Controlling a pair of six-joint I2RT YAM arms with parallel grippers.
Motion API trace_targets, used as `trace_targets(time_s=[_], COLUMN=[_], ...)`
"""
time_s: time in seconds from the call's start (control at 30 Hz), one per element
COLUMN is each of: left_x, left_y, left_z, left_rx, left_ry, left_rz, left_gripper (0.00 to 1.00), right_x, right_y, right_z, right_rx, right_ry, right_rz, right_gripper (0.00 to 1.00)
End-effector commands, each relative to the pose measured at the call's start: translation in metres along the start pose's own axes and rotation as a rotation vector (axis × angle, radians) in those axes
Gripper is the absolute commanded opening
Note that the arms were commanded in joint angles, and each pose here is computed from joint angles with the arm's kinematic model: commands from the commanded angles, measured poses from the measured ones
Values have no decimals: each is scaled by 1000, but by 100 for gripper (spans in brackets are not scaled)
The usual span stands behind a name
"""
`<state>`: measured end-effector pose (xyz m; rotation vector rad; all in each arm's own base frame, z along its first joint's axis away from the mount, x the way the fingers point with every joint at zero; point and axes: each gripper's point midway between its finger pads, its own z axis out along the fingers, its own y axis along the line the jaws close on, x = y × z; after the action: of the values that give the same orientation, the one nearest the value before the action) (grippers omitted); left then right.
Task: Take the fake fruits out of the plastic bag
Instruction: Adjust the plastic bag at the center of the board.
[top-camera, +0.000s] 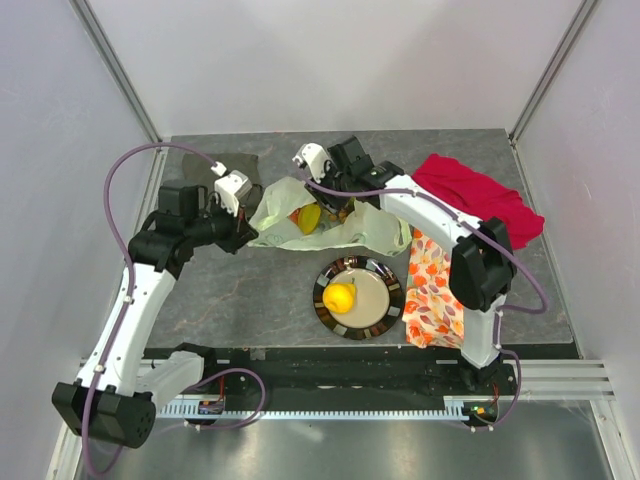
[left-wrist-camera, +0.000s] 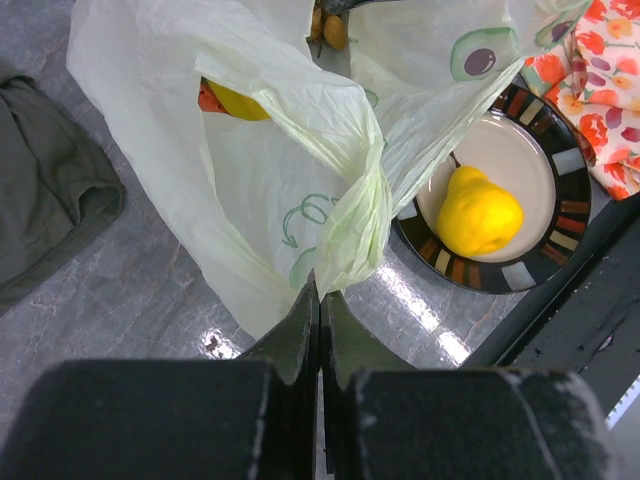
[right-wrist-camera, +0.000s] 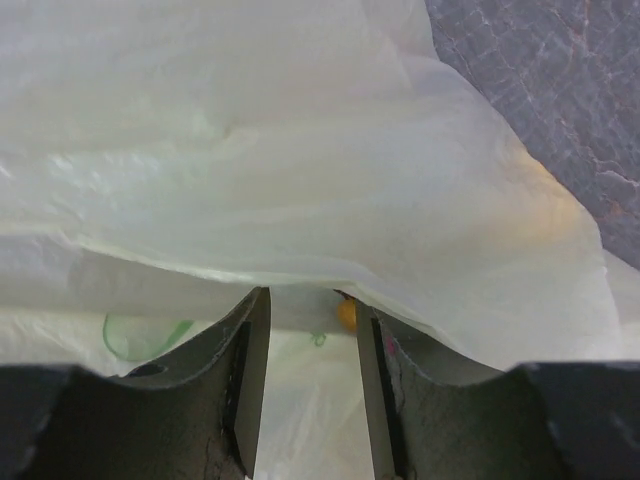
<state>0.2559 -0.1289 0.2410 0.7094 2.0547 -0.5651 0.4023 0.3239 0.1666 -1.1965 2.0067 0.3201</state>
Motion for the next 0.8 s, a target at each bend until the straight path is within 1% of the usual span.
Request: trace_targets(time_s=[0.0, 0.03, 0.07, 0.13, 0.2, 0.3, 0.33, 0.4, 0.43, 0.47, 0.53, 0.57, 0.67, 0.77], left_x=[-29, -30, -30, -32, -35, -37, -38, -37, -37, -38, -35, -34, -28, -22], left_y=[2, 3, 5, 6, 7, 8, 9, 11, 11, 11, 10, 10, 8, 7], left_z=[3, 4, 8, 10, 12, 16, 17, 21, 21, 22, 22, 22, 21, 20], left_rx=[8, 5, 3, -1, 1, 4, 3, 3, 4, 6, 8, 8, 10, 13], left_ry=[-59, -57, -51, -58, -69, -74, -77, -72, -74, -74, -67, -62, -44, -27], left_rz=[-40, -65, -81, -121, -136, -163, -165, -168, -167, -166, -171, -175, -183, -183], left_gripper=[2, 2, 2, 2, 2, 2, 2, 2, 2, 2, 2, 1, 1, 2], right_x=[-25, -31, -32, -43, -36, -20, -8, -6, 7, 3, 9, 7, 13, 22], right_y=[12, 16, 25, 33, 43, 54, 57, 58, 59, 53, 43, 33, 19, 12], right_z=[-4, -11, -16, -34, -36, -25, -12, 0, 17, 21, 37, 40, 56, 70], right_rx=[-81, -96, -140, -169, -207, -251, -264, -267, -267, -243, -194, -177, -151, -147], right_ry=[-29, -44, -57, -100, -100, -42, 3, 42, 91, 92, 110, 99, 109, 122], right_rz=[103, 146, 162, 184, 197, 247, 279, 380, 436, 484, 529, 564, 743, 834], right_gripper=[46, 45, 43, 41, 39, 39, 39, 40, 43, 53, 62, 67, 72, 74])
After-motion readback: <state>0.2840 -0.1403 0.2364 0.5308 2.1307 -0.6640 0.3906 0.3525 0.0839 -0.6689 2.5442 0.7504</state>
